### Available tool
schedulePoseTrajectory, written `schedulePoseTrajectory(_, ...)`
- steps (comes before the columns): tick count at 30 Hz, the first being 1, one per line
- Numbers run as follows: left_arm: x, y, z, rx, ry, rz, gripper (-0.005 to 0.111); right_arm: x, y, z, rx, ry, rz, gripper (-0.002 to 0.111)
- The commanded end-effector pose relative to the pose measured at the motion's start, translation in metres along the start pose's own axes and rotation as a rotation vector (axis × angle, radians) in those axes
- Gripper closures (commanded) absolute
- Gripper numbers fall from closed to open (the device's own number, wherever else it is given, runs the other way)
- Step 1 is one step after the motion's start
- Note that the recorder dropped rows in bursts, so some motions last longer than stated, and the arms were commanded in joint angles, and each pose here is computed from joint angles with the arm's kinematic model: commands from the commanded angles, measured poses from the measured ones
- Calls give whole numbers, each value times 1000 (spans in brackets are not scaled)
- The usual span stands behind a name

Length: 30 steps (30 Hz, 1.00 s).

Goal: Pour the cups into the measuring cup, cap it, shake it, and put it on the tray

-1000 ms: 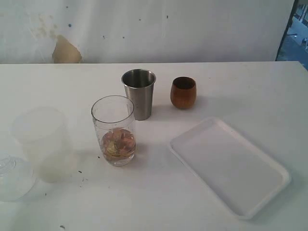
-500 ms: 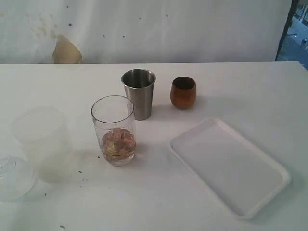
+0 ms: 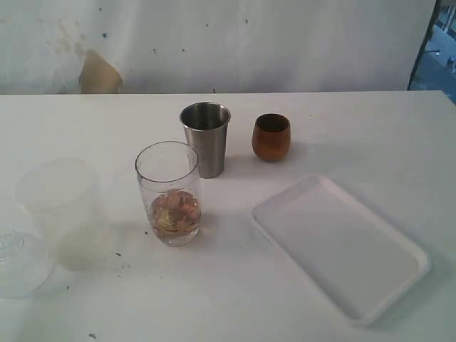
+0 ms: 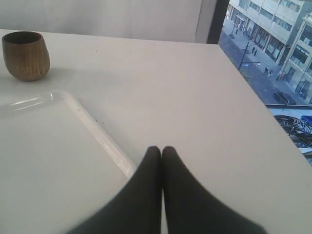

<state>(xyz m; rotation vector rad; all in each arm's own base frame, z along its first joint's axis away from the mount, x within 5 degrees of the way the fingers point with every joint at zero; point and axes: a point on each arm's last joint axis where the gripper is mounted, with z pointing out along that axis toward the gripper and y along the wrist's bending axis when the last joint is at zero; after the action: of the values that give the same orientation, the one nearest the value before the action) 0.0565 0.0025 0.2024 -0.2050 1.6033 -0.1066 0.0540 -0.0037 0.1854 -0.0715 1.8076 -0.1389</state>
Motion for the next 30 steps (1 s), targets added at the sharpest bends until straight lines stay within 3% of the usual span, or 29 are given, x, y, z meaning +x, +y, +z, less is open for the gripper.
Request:
schedulePoseTrajectory(1, 1, 0, 0, 3, -2, 5, 107, 2, 0, 0, 9, 10, -24, 108)
schedulePoseTrajectory(25, 1, 0, 0, 3, -2, 9, 107, 3, 0, 0, 8, 15, 0, 108)
schedulePoseTrajectory(30, -1, 1, 0, -8, -24, 188, 107, 3, 0, 0, 8, 15, 0, 108)
